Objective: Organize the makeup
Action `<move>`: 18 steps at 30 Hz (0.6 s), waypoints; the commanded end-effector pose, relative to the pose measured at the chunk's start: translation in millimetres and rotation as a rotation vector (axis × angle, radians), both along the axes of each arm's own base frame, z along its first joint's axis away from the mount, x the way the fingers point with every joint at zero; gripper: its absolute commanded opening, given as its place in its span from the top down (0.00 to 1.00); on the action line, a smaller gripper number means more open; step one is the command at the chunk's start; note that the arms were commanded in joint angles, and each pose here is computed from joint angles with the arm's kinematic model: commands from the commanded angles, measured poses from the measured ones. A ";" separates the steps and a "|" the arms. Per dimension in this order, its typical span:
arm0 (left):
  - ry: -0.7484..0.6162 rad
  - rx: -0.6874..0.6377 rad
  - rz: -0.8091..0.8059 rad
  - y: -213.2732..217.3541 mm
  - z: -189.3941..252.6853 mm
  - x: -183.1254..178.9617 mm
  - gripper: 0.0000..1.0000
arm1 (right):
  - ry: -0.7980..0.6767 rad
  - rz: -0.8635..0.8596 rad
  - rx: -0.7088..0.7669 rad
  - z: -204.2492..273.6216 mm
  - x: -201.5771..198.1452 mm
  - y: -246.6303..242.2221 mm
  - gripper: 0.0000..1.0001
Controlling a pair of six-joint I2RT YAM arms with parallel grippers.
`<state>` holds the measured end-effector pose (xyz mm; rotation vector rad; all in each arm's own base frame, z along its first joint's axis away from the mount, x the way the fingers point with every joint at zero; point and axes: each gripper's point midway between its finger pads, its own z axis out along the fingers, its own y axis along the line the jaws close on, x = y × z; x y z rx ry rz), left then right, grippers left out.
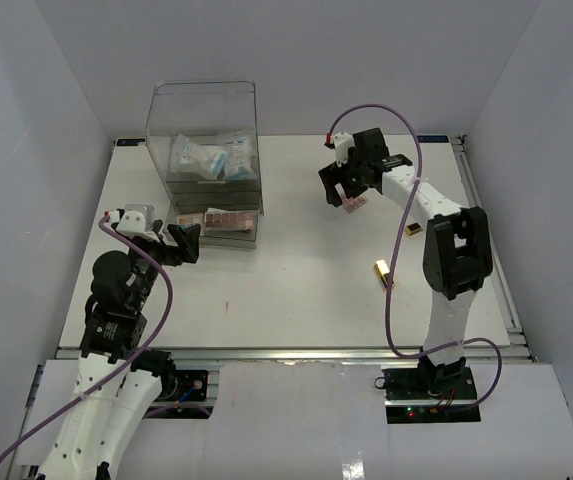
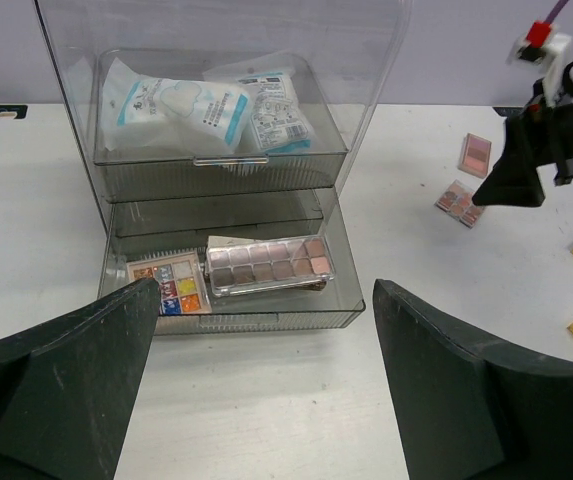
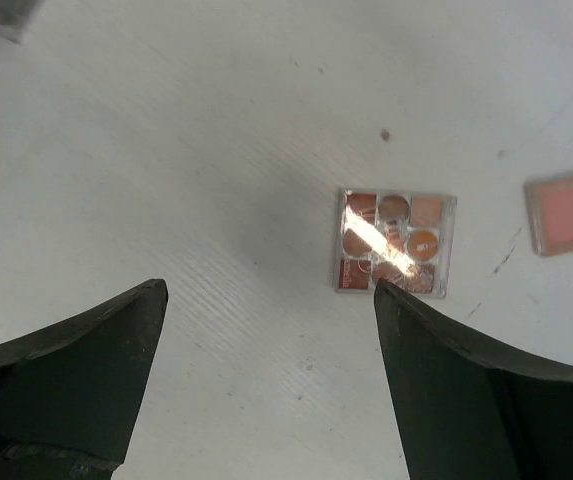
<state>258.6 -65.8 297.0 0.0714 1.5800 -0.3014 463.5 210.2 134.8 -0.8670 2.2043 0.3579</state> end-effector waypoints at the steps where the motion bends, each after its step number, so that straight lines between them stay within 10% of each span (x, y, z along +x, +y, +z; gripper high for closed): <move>1: -0.006 -0.003 -0.015 -2.4 1.6 1.5 0.02 | 0.009 -0.170 -0.168 -36.1 22.9 -21.1 0.10; 18: 0.008 0.000 -0.029 -5.4 -2.0 3.6 0.02 | -0.010 -0.066 -0.294 -74.5 64.3 -55.9 0.10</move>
